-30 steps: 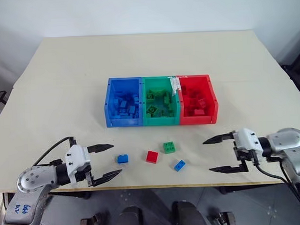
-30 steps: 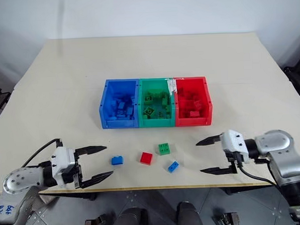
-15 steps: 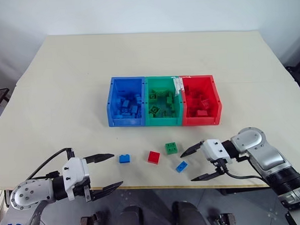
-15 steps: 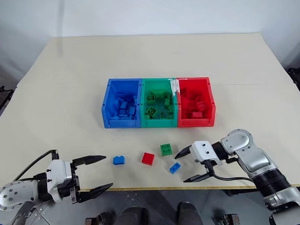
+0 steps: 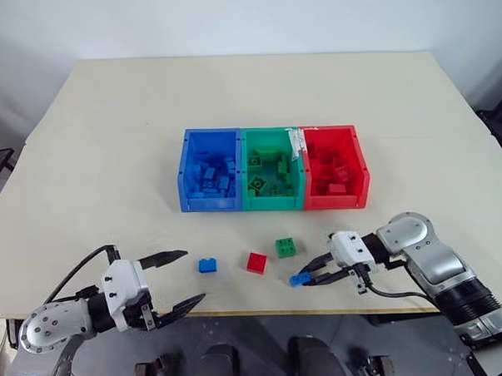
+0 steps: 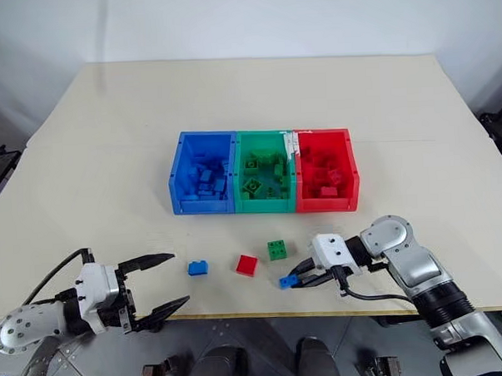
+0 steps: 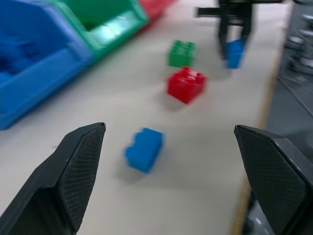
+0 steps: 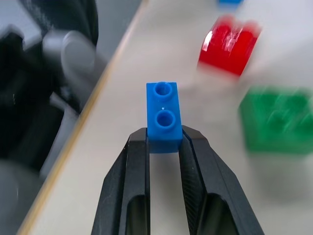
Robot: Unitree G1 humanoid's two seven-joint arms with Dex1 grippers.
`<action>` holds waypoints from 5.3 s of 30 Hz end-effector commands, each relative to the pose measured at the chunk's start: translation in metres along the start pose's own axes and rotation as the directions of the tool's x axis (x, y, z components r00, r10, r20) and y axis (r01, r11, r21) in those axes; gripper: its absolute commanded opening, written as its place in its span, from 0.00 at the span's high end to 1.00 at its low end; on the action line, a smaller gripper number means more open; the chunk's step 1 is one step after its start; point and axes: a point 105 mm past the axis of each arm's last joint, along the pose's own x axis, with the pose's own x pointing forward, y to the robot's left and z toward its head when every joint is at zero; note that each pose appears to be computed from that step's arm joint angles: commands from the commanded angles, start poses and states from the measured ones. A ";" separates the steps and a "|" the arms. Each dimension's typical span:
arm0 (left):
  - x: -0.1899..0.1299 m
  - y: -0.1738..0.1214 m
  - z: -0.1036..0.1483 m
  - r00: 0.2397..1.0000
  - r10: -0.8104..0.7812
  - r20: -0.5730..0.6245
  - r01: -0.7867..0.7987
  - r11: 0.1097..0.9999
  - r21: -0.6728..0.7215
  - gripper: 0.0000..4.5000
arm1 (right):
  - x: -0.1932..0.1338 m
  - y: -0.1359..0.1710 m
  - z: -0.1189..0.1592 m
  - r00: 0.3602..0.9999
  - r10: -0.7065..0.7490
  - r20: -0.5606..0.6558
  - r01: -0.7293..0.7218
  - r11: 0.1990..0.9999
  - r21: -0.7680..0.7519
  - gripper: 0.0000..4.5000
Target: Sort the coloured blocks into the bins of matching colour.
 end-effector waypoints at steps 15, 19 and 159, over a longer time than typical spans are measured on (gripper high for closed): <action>-0.041 0.013 -0.003 0.946 0.323 0.031 -0.320 0.944 -0.083 0.00 | 0.051 -0.159 0.139 0.840 -0.488 0.239 0.488 0.871 0.060 0.90; -0.037 0.010 0.002 0.947 0.318 0.049 -0.313 0.946 -0.088 0.00 | 0.066 -0.174 0.143 0.829 -0.516 0.215 0.518 0.854 0.052 0.83; 0.156 -0.022 0.029 0.747 -0.562 -0.356 0.645 0.743 0.180 0.68 | -0.102 0.053 -0.007 0.762 -0.647 0.027 0.637 0.757 0.148 0.00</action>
